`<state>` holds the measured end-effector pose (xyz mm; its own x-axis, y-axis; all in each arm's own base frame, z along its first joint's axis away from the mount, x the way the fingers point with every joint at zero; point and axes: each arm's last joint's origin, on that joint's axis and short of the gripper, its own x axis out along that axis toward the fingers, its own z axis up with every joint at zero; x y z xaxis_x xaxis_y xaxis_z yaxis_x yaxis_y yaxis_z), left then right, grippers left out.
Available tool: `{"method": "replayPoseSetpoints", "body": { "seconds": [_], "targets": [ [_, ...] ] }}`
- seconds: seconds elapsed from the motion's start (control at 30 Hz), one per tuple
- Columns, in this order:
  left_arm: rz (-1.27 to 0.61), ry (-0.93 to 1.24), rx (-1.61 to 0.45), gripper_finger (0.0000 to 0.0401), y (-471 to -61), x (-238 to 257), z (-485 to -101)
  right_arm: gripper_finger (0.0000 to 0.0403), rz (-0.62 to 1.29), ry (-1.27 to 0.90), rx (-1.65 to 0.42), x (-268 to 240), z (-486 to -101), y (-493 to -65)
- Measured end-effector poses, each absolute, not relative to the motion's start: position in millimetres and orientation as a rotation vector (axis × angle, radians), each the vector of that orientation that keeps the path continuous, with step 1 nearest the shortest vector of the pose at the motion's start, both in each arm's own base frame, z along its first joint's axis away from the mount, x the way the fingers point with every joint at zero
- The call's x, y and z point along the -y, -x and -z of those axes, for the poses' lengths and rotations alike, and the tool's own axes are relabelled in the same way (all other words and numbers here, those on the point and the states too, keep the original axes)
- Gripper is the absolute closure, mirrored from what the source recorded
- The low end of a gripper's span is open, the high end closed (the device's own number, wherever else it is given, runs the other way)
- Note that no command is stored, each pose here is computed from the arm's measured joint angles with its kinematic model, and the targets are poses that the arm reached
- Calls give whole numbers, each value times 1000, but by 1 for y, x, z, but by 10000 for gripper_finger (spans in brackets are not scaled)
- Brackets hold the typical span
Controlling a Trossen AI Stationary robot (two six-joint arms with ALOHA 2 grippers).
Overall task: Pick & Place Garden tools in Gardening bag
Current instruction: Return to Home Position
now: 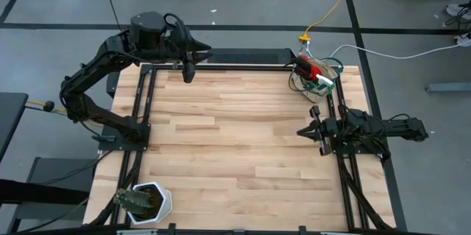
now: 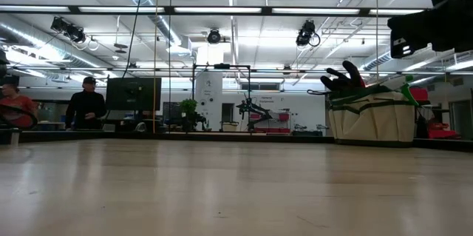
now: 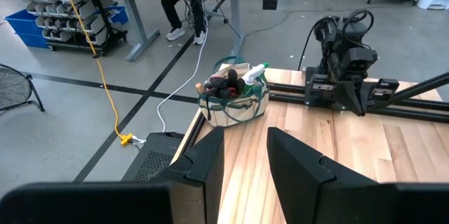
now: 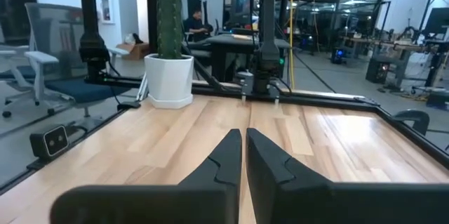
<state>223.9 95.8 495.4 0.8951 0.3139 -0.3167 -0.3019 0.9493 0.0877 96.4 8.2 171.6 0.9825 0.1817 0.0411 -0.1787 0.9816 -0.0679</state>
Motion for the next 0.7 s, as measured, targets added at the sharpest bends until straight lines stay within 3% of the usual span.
{"method": "replayPoseSetpoints", "body": {
  "seconds": [0.7],
  "targets": [
    [-319, -37, -334, 286, -224, -96, -495, 381, -182, 61, 19, -8, -169, -98]
  ]
}}
